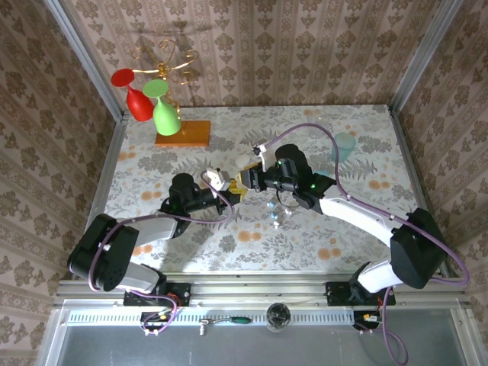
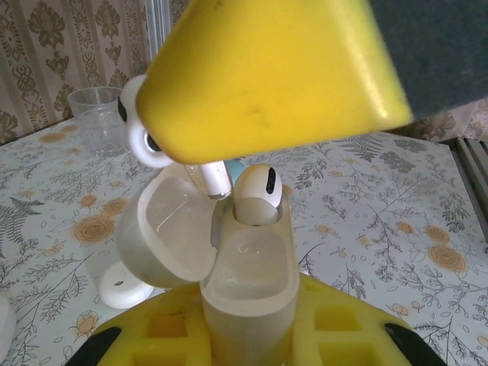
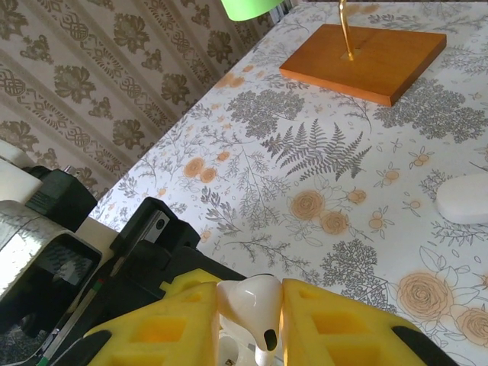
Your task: Insert the wireless bluetooth earbuds into the charging case
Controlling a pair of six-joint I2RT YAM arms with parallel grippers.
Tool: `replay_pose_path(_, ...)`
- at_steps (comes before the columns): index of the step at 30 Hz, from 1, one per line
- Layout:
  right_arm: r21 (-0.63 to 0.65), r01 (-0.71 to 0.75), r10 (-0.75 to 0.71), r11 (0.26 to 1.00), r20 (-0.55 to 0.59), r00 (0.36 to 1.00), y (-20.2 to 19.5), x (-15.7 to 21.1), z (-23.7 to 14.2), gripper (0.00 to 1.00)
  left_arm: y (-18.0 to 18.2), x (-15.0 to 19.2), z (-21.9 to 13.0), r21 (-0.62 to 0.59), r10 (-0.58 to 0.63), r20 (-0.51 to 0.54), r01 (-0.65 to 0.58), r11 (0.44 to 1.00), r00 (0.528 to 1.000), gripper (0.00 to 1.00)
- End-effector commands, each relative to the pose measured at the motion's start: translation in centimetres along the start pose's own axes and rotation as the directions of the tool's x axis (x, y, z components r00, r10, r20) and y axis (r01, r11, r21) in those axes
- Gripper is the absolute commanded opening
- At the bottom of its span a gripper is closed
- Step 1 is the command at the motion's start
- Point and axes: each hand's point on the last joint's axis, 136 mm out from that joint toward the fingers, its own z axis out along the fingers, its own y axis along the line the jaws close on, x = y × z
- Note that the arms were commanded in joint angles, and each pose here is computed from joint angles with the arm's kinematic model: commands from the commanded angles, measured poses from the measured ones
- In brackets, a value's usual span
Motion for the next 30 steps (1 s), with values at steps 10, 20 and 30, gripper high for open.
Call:
replay_pose_path(10, -0.059, 0.034, -0.034, 0.998, -0.012, 0.999, 1.5, 0.4, 1.3, 0.27, 0.7, -2.6, 0.5, -0.017, -0.009, 0.06, 0.01, 1.0, 0.998, 0.0)
replay_pose_path(20, -0.052, 0.034, -0.035, 0.998, -0.027, 0.999, 1.3, 1.2, 1.7, 0.27, 1.1, -3.4, 0.5, -0.039, -0.031, 0.08, 0.034, 0.999, 0.996, 0.0)
replay_pose_path(30, -0.032, 0.045, -0.045, 0.998, -0.019, 0.999, 0.9, 1.4, 1.4, 0.26, 1.7, -3.7, 0.4, -0.063, -0.054, 0.084, 0.059, 0.996, 0.995, 0.0)
